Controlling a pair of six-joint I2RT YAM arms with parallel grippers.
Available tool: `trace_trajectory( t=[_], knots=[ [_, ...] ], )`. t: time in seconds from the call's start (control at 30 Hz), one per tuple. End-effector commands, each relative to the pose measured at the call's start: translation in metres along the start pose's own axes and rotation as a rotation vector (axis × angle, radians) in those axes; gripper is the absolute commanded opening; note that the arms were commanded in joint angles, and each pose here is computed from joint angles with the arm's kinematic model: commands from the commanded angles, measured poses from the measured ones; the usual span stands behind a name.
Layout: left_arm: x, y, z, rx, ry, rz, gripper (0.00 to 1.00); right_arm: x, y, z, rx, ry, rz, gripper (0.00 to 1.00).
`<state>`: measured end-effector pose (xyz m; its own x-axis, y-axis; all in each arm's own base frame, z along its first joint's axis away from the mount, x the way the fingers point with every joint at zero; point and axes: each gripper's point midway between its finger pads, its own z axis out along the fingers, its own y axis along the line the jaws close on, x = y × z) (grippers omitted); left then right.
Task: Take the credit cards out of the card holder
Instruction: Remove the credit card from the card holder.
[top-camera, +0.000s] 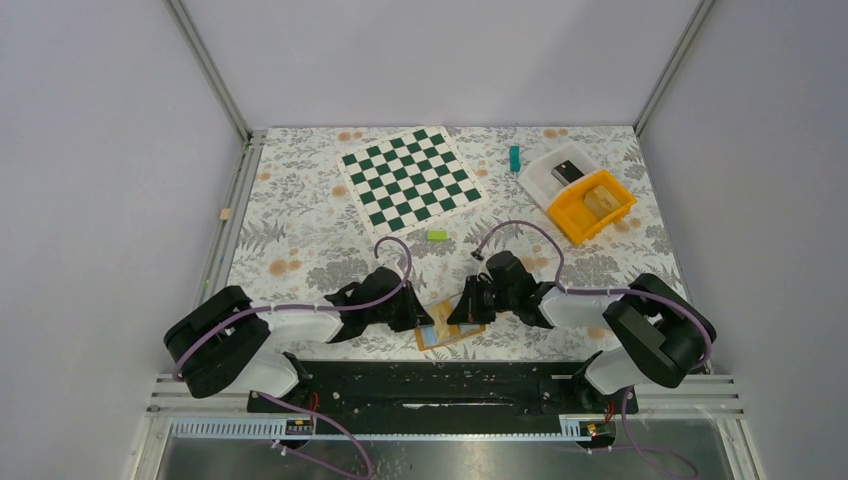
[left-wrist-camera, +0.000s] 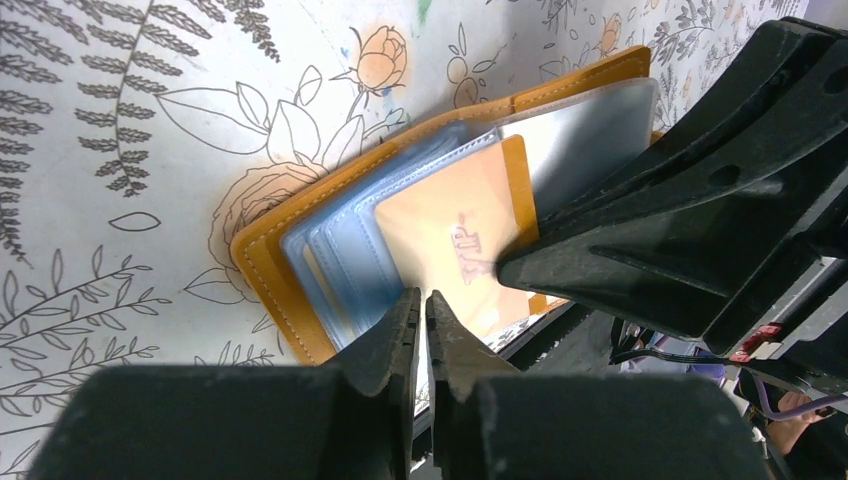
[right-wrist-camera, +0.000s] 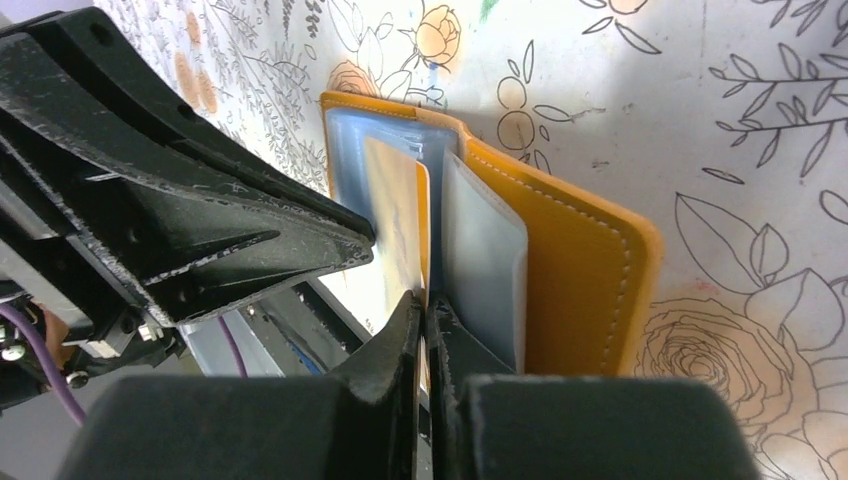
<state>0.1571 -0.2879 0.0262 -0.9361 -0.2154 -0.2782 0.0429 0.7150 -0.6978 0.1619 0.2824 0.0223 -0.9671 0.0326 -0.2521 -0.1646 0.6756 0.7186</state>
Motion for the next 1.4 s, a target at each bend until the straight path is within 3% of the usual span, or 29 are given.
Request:
trace_trajectory(
  t=[0.0, 0.27, 0.43, 0.57, 0.67, 0.77, 0.97, 1.37],
  knots=[
    [0.013, 0.043, -0.003, -0.182, 0.039, 0.013, 0.08, -0.009, 0.001, -0.011, -0.034, -0.041, -0.014, 0.02],
    [0.01, 0.041, -0.004, -0.188, 0.035, 0.024, 0.09, -0.009, 0.003, -0.021, -0.038, -0.03, -0.021, 0.08],
    [0.012, 0.044, -0.002, -0.201, 0.045, 0.025, 0.1, -0.008, 0.002, -0.022, -0.033, -0.027, -0.015, 0.18],
    [0.013, 0.045, -0.001, -0.203, 0.05, 0.024, 0.1, -0.009, 0.003, -0.022, -0.037, -0.026, -0.013, 0.07],
    [0.012, 0.043, -0.001, -0.204, 0.05, 0.028, 0.1, -0.009, 0.004, -0.023, -0.044, -0.024, -0.008, 0.12],
    [0.011, 0.042, -0.001, -0.203, 0.05, 0.031, 0.1, -0.009, 0.007, -0.024, -0.051, -0.02, -0.015, 0.03],
    [0.012, 0.041, 0.0, -0.201, 0.057, 0.029, 0.1, -0.011, 0.008, -0.023, -0.052, -0.018, -0.002, 0.22],
    [0.013, 0.04, 0.001, -0.197, 0.062, 0.026, 0.1, -0.014, -0.004, -0.014, 0.002, -0.02, 0.022, 0.29]
  ],
)
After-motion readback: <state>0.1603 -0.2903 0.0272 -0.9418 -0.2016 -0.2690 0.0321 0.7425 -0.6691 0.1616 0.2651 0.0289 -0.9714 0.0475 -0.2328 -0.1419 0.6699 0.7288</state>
